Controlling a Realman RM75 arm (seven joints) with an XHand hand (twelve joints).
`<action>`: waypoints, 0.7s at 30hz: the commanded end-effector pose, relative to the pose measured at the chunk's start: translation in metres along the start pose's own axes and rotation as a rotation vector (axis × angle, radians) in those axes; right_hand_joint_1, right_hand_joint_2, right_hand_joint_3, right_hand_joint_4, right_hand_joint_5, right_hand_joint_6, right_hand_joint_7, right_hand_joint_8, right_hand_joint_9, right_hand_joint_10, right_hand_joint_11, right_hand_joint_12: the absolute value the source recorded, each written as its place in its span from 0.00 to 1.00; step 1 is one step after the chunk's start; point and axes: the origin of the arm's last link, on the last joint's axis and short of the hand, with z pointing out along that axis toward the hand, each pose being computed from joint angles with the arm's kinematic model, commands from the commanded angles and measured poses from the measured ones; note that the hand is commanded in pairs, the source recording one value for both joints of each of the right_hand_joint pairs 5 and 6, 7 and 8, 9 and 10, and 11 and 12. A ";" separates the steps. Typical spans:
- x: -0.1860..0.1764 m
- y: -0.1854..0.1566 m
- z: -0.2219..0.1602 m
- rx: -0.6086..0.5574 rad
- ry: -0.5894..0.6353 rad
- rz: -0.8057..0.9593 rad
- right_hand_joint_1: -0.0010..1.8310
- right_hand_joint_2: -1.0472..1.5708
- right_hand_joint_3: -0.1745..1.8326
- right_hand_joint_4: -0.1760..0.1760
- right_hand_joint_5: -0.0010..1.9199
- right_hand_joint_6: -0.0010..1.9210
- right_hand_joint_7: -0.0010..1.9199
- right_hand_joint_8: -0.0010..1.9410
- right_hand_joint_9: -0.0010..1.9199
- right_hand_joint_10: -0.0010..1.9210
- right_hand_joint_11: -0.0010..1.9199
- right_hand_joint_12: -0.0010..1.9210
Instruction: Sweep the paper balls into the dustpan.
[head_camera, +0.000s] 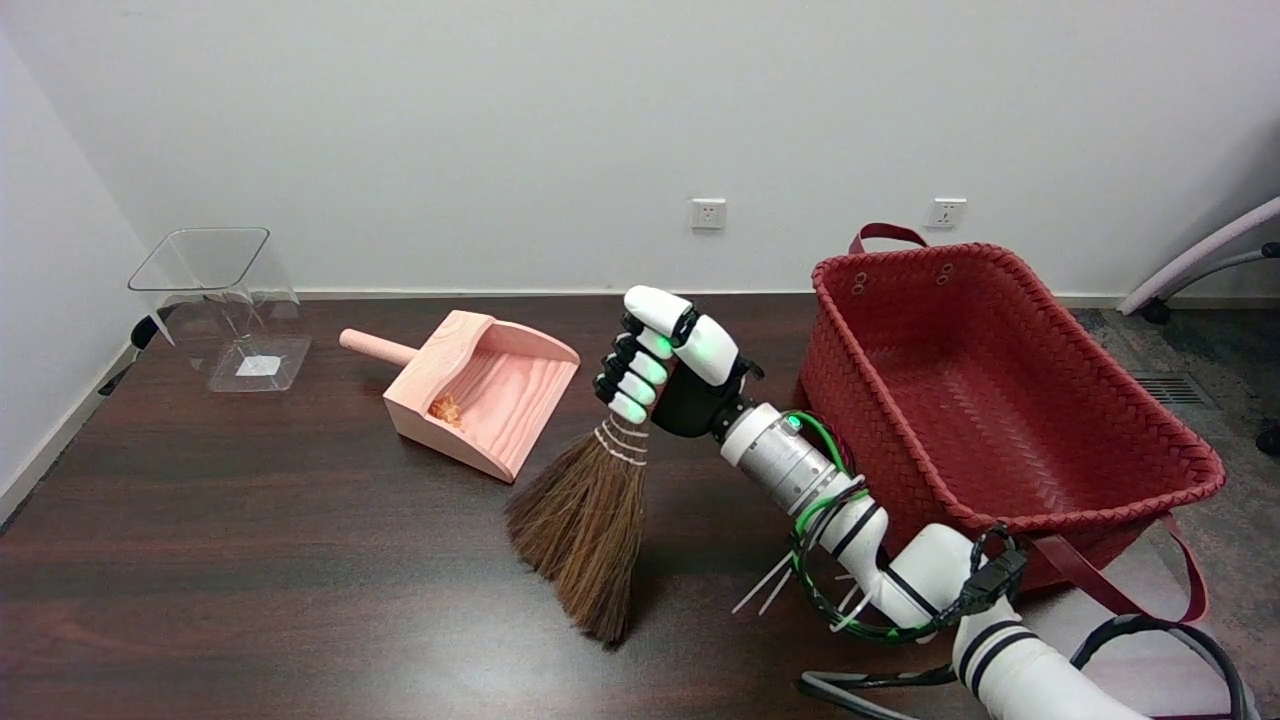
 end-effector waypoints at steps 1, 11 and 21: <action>0.020 -0.019 0.005 -0.017 0.044 -0.180 0.54 1.00 0.53 0.50 1.00 1.00 1.00 0.99 1.00 1.00 1.00 1.00; 0.020 -0.033 0.018 -0.032 0.056 -0.352 0.54 1.00 0.53 0.50 1.00 1.00 1.00 0.99 1.00 1.00 1.00 1.00; 0.018 -0.039 0.026 -0.017 0.050 -0.420 0.55 1.00 0.44 0.50 1.00 1.00 1.00 0.99 1.00 1.00 1.00 1.00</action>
